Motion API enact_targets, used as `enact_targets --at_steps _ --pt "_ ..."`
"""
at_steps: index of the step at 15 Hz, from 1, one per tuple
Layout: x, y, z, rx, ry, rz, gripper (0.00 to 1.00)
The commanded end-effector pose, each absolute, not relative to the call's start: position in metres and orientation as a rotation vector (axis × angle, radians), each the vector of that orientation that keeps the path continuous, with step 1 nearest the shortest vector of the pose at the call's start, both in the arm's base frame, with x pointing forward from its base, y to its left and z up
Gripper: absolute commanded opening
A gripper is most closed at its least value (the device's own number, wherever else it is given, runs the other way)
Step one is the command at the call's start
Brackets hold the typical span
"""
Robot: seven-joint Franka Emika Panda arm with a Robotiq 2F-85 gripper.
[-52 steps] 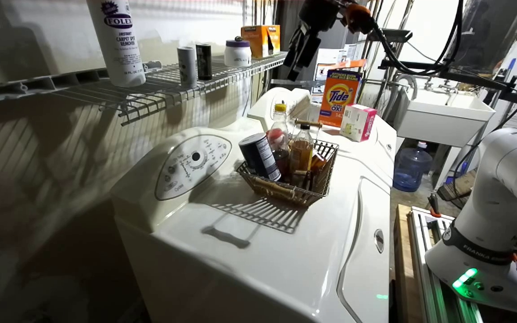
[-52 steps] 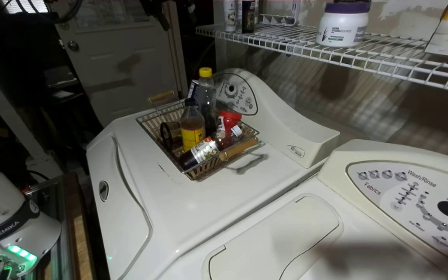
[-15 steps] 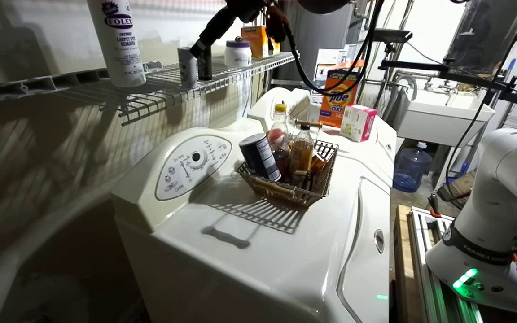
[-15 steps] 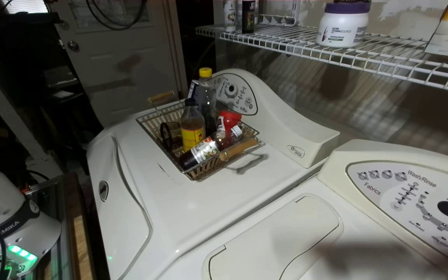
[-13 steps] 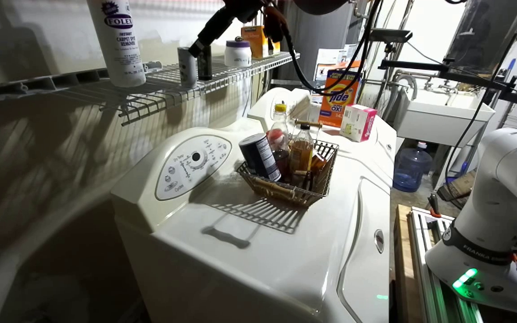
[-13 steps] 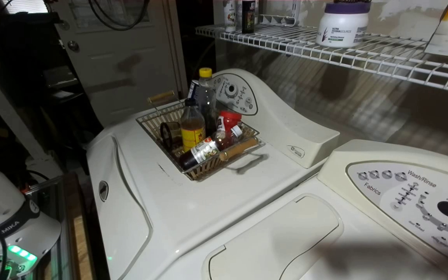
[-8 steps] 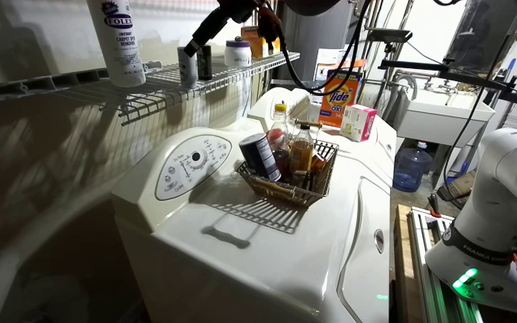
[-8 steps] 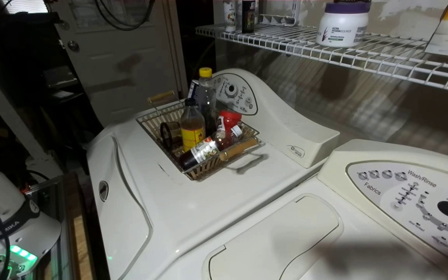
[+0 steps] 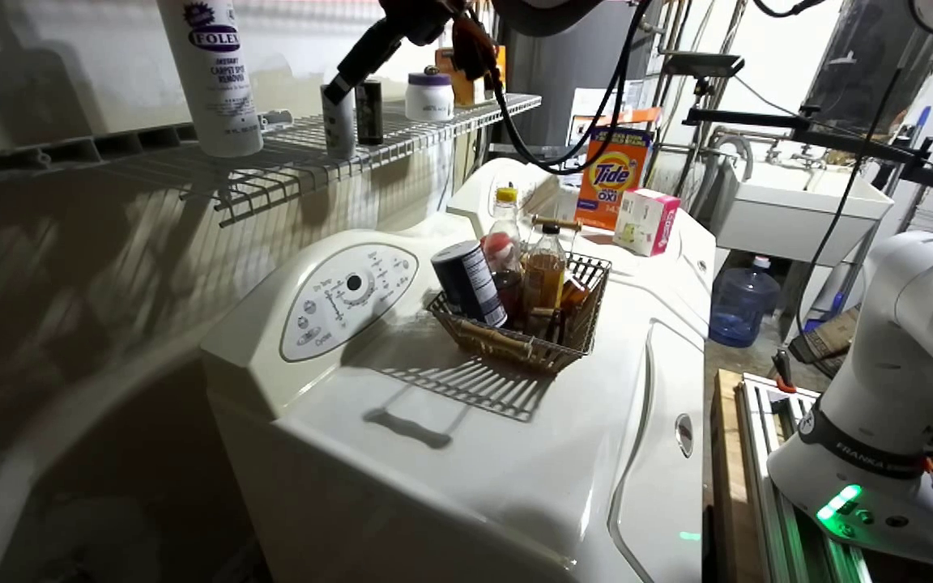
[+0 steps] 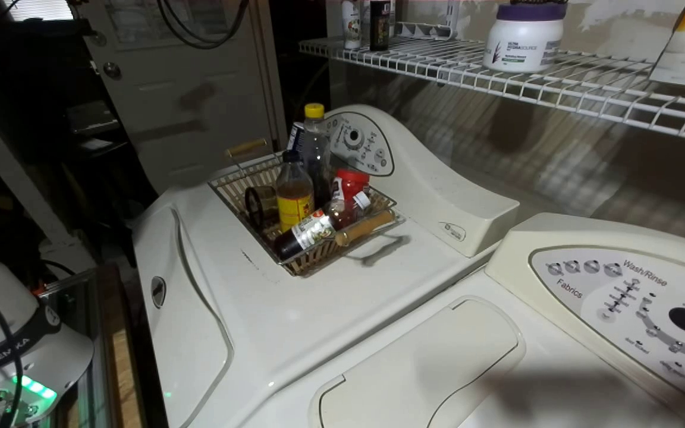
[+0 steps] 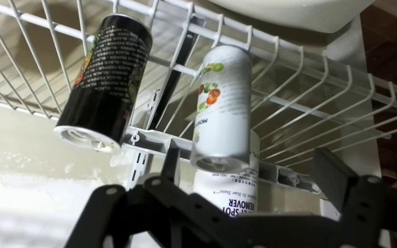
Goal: Remove the small white container from the bottom shelf and put it in the basket.
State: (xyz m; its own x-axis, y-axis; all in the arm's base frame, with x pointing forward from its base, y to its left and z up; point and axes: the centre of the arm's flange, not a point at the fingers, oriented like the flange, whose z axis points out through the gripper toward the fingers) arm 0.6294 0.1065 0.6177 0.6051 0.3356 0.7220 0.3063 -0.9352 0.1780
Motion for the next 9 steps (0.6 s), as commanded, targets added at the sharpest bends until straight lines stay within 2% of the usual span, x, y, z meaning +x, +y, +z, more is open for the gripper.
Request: enact_targets --at_steps 1,2,3,9 --pt "0.6435 0.1080 0.6204 2.771 0.522 1.262 0.90" --pt "0.6444 0.1078 0.6200 2.772 0.518 1.262 0.75" --pt "0.6453 0.1077 0.6198 2.772 0.516 1.262 0.71" --pt "0.6504 0.1048 0.6172 2.775 0.496 1.262 0.27"
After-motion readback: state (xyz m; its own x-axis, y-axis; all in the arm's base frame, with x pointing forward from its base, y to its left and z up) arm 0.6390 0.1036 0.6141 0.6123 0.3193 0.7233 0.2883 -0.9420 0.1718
